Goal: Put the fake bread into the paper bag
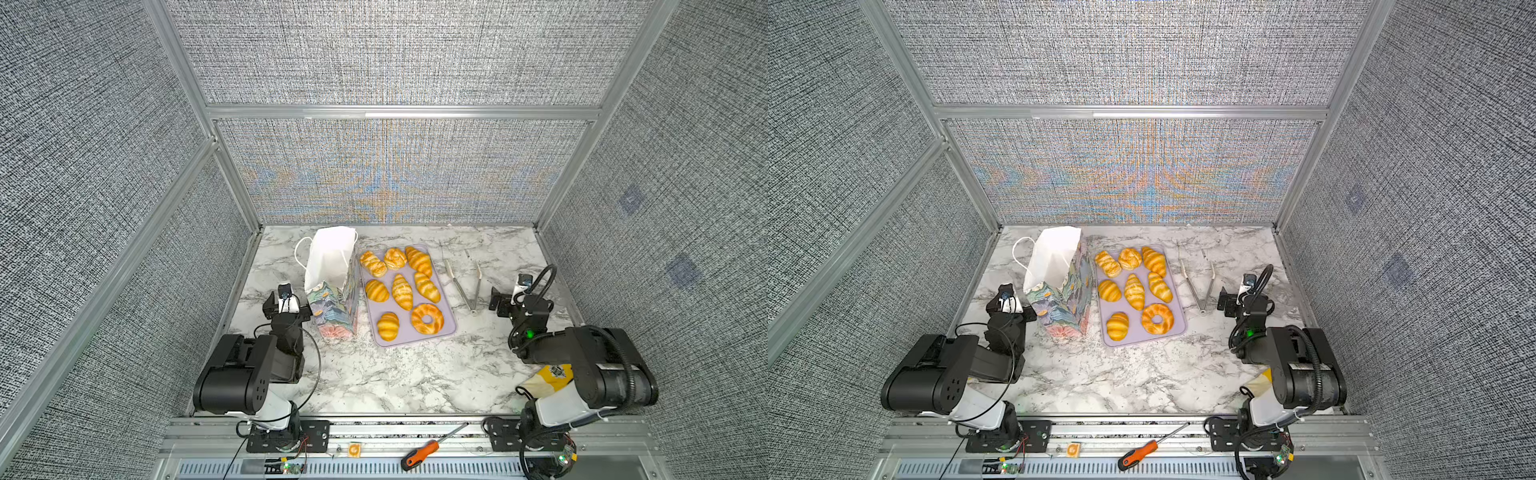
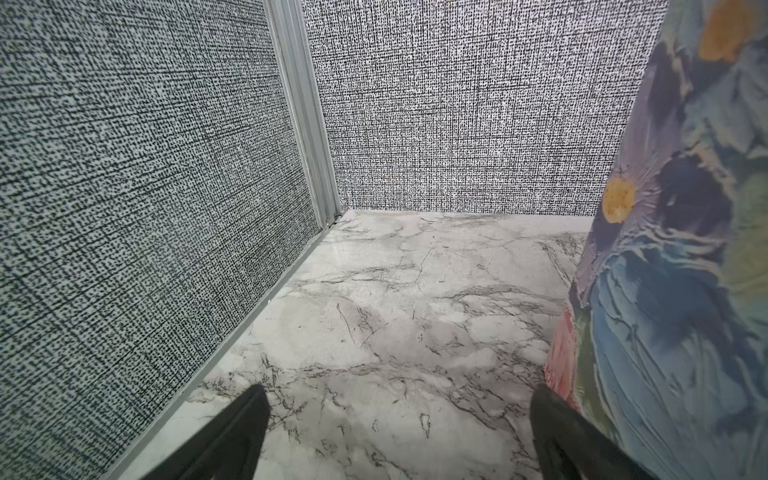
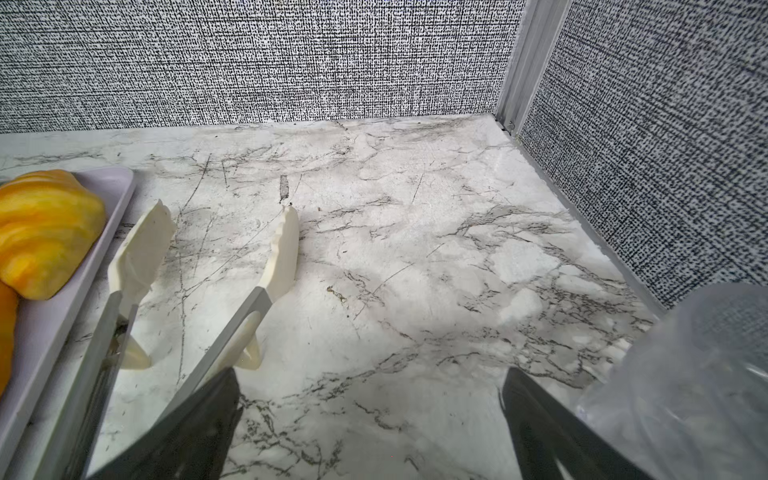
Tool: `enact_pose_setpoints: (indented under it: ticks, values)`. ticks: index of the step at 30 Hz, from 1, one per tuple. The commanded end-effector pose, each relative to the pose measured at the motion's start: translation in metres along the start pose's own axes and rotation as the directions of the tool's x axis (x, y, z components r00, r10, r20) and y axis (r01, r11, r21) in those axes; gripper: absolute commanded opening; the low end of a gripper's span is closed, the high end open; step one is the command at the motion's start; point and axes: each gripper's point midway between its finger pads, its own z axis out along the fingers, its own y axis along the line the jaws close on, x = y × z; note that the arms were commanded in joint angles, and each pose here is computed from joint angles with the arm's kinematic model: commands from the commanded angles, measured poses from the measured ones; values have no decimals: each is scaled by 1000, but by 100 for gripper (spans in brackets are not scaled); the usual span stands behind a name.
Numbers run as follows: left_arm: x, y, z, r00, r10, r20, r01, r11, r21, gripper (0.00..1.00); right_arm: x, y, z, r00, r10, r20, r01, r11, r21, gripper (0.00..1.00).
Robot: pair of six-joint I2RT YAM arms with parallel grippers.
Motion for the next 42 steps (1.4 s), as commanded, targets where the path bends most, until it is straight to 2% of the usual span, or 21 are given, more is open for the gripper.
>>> enact_pose_setpoints:
  ticks: [1, 35, 40, 42]
  values:
    - [-3, 0, 0, 1000, -10, 13, 10, 1000, 5, 99, -6, -1, 0, 1000, 5, 25, -5, 1000, 5, 99]
    - [-4, -1, 0, 1000, -11, 14, 11, 1000, 6, 99, -5, -1, -1, 1000, 5, 24, -6, 1000, 6, 99]
    - [-27, 10, 2, 1000, -26, 11, 27, 998, -53, 99, -10, 5, -8, 998, -15, 53, 16, 1000, -22, 99]
    - [-46, 25, 3, 998, -65, -2, 64, 988, -137, 99, -17, -4, -13, 998, 9, 64, -11, 999, 31, 99]
